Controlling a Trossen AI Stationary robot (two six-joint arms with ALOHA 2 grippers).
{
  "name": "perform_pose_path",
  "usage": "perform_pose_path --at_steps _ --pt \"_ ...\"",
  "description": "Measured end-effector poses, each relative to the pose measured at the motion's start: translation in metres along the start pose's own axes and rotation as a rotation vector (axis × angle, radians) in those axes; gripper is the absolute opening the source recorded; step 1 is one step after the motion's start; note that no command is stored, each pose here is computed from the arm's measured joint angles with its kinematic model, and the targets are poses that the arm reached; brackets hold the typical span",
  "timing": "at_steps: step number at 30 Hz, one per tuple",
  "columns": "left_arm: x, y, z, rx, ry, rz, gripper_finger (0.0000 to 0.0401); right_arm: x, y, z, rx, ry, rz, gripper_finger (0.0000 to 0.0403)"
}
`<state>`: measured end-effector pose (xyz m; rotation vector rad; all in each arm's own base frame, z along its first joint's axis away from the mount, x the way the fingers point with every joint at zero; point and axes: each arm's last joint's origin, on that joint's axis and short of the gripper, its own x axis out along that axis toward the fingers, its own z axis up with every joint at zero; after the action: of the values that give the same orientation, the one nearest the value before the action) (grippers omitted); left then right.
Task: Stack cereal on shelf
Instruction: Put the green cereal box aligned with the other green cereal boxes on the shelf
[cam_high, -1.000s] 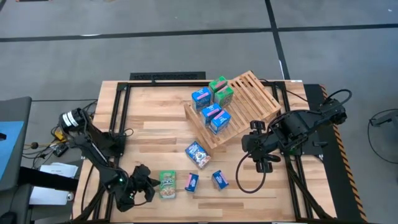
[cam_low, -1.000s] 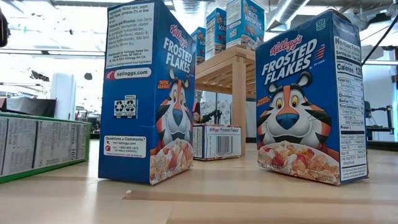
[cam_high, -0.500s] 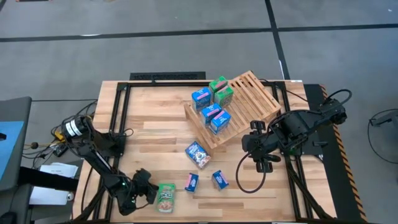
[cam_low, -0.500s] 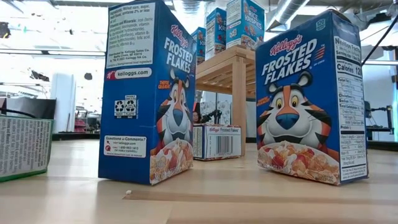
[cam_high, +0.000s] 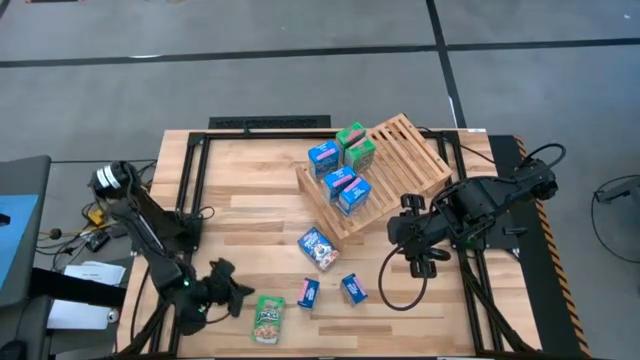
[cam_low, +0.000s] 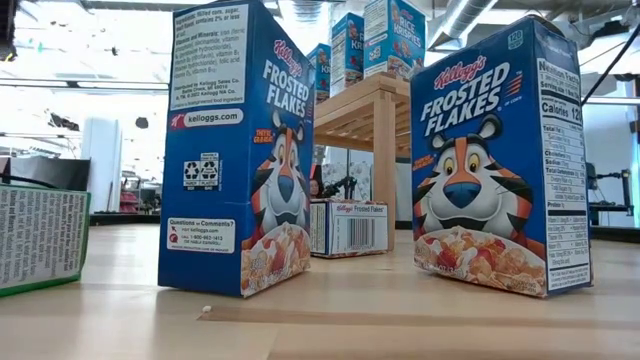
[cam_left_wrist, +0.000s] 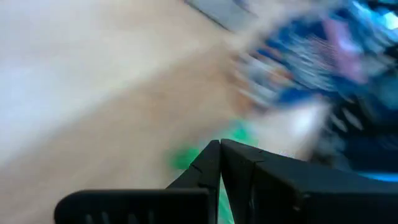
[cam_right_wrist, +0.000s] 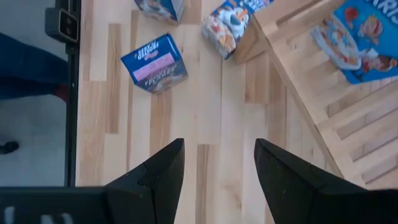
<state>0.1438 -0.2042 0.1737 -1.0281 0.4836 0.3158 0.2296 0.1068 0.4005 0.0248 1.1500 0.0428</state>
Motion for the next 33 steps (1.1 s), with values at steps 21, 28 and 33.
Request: perform_pose_path --at_steps 21,28,33 --pt "0.033 0.008 -0.046 0.080 0.222 -0.033 0.0000 0.000 0.001 0.005 0.017 -0.053 -0.002 0.0218" --pt "0.031 0.029 -0.046 0.058 0.233 0.126 0.0000 0.000 0.001 0.005 0.018 -0.052 -0.003 0.0218" --pt "0.029 0.026 -0.047 0.020 0.212 0.112 0.0000 0.000 0.001 0.005 0.015 -0.052 -0.003 0.0218"
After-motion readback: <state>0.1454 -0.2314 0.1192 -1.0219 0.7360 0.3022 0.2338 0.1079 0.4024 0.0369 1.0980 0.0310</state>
